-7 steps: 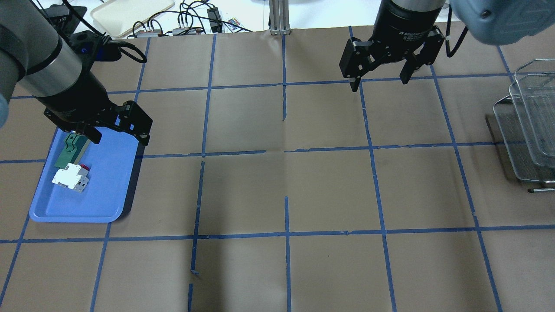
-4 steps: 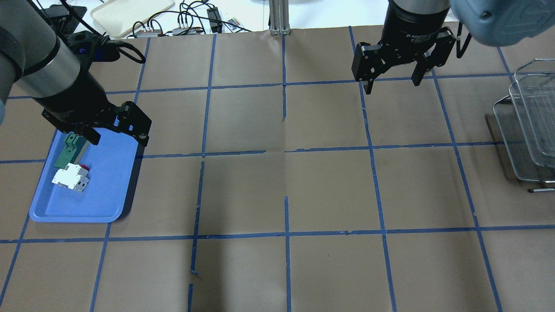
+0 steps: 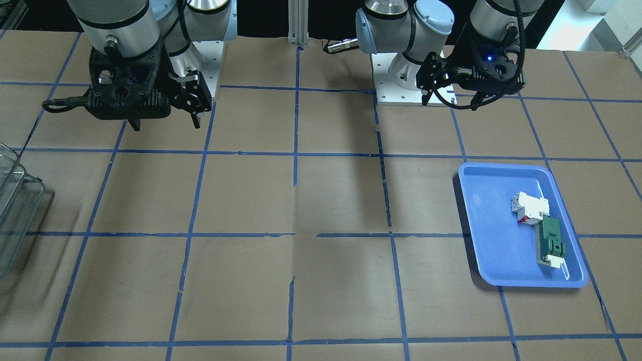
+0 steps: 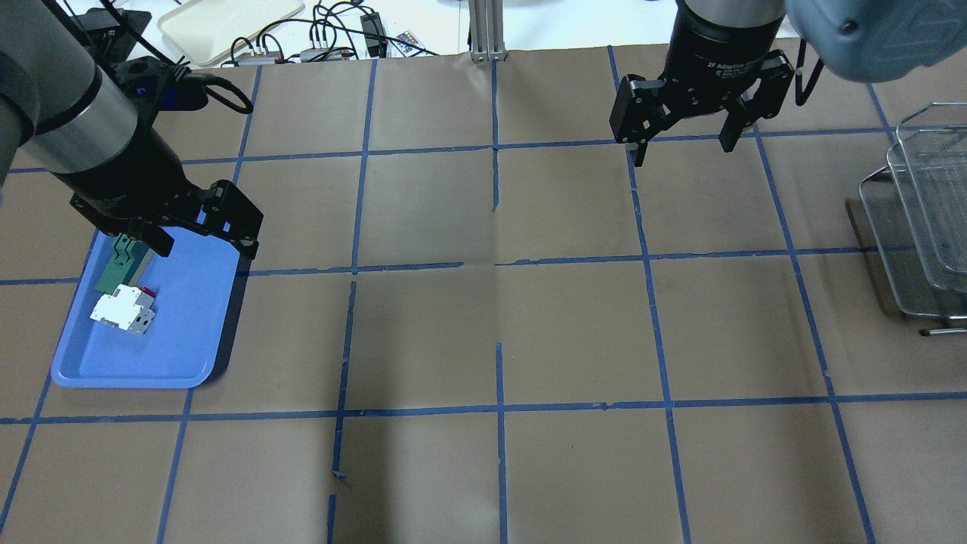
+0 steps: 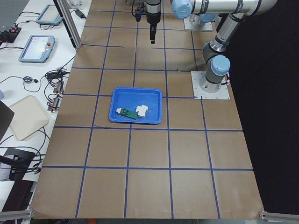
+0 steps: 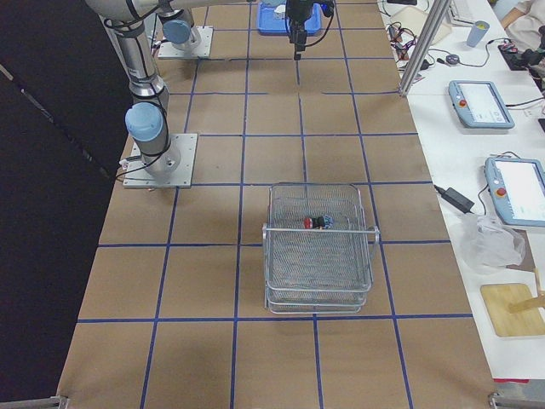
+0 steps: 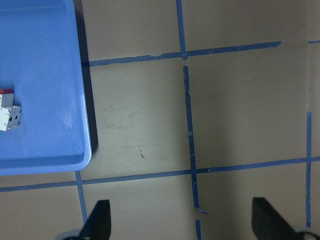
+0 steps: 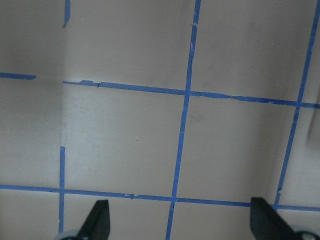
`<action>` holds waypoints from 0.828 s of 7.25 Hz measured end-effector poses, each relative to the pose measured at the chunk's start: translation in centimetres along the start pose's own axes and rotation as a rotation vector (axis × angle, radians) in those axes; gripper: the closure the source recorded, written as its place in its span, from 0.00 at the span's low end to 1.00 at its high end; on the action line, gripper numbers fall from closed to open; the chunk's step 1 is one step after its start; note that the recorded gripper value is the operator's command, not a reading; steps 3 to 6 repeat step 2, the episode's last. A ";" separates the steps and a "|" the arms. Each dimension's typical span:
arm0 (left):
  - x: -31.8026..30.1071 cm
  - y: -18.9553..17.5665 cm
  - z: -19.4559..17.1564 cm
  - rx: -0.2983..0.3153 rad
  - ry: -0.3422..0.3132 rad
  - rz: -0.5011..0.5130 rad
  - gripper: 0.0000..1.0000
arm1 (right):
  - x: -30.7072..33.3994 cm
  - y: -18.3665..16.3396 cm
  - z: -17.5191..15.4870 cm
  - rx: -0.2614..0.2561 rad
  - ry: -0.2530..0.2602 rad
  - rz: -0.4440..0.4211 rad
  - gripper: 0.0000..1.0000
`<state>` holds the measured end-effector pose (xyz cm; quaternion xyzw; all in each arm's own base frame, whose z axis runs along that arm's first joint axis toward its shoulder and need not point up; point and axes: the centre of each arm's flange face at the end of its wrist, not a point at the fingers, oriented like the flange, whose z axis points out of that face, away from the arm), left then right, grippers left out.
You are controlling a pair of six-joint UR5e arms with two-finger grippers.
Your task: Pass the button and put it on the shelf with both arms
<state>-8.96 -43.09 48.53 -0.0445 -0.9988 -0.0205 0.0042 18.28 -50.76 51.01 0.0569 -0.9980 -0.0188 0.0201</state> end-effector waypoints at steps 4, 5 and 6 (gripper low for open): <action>0.0 0.1 0.0 -0.002 -0.003 0.001 0.00 | 0.0 0.0 0.0 -0.001 -0.002 0.000 0.00; 0.0 0.1 0.0 -0.002 -0.003 0.001 0.00 | 0.0 0.0 0.0 -0.001 -0.002 0.000 0.00; 0.0 0.1 0.0 -0.002 -0.003 0.001 0.00 | 0.0 0.0 0.0 -0.001 -0.002 0.000 0.00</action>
